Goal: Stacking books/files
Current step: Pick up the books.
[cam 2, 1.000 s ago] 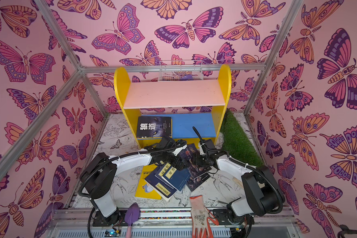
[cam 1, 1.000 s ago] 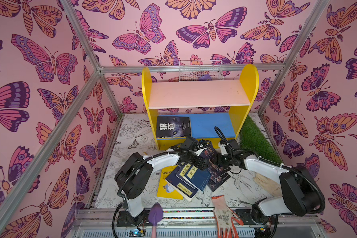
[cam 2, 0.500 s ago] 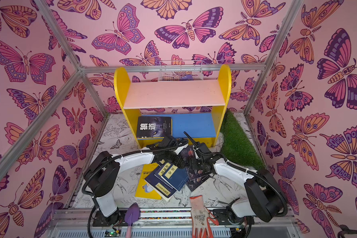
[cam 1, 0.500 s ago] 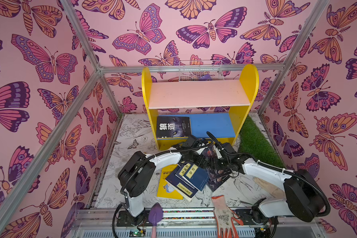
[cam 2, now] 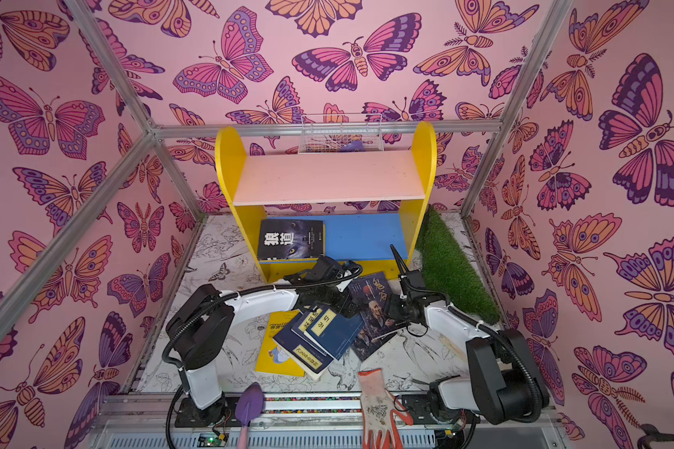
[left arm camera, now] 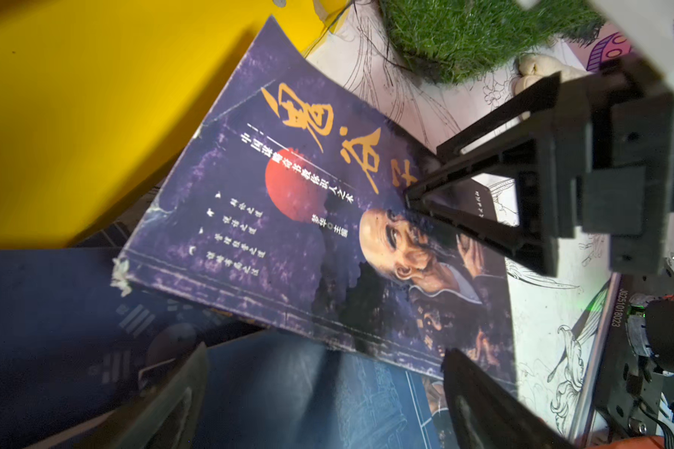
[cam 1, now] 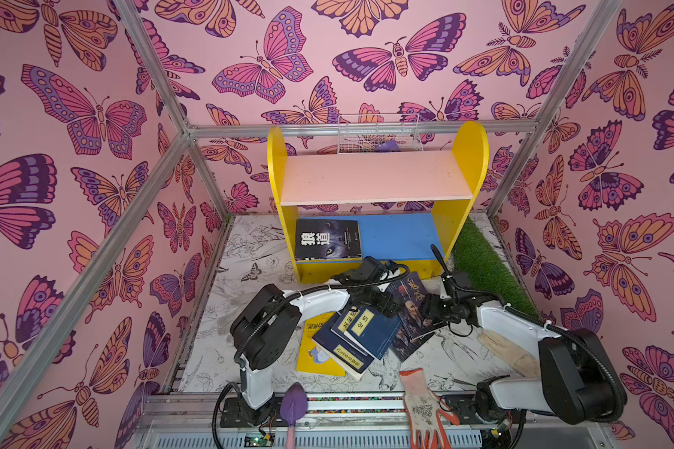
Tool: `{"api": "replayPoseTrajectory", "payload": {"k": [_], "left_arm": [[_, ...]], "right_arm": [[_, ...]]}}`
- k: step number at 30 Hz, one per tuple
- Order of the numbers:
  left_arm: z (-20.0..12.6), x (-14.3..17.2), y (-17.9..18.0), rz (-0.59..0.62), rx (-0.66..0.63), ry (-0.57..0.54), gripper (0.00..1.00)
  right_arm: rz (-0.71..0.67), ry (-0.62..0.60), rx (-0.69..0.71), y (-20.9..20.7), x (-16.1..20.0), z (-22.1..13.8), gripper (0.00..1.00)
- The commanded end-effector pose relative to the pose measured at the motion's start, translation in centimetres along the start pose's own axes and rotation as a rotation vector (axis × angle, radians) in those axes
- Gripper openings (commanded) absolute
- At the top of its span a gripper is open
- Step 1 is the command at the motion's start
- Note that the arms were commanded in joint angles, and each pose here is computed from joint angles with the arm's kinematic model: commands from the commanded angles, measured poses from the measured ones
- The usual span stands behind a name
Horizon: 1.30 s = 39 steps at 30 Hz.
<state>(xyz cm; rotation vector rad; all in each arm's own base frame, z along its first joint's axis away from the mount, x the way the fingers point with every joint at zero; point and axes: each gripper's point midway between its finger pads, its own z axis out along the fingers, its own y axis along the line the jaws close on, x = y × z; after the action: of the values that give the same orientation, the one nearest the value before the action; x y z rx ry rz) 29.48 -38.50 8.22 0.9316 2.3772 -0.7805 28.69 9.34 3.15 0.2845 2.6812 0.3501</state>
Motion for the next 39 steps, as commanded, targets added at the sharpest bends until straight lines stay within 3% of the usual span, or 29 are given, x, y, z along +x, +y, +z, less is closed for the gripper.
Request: {"api": "replayPoseTrajectory", "payload": {"k": [1,10,13,21,26,31,38,39], "left_arm": [[1.7,5.5,1.6,-0.061,-0.052,0.186,0.96],[1.5,5.7,1.5,-0.055,-0.052,0.192,0.96],[1.6,6.0,1.5,-0.056,-0.046,0.204,0.97],[0.8,8.2,2.8,-0.110,-0.046,0.276,0.99],[0.5,8.6,3.2,-0.144,-0.024,0.280,0.89],[0.9,7.8,1.6,-0.127,0.076,0.285,0.76],[1.2,6.6,0.6,-0.104,0.133,0.294,0.71],[1.2,6.2,0.3,-0.104,0.144,0.288,0.65]], "right_arm": [[0.038,0.052,-0.002,-0.3,1.4,1.1,0.73],[0.026,0.011,0.011,-0.7,-0.6,0.8,0.76],[-0.008,0.048,-0.068,0.9,0.1,1.3,0.73],[-0.282,0.074,-0.194,6.7,4.0,-0.6,0.70],[-0.323,0.056,-0.206,7.1,4.6,-1.4,0.70],[-0.391,0.057,-0.160,7.3,5.4,-0.8,0.70],[-0.477,0.068,-0.114,8.1,6.4,0.0,0.70],[-0.483,0.074,-0.108,8.1,6.5,0.1,0.70]]}}
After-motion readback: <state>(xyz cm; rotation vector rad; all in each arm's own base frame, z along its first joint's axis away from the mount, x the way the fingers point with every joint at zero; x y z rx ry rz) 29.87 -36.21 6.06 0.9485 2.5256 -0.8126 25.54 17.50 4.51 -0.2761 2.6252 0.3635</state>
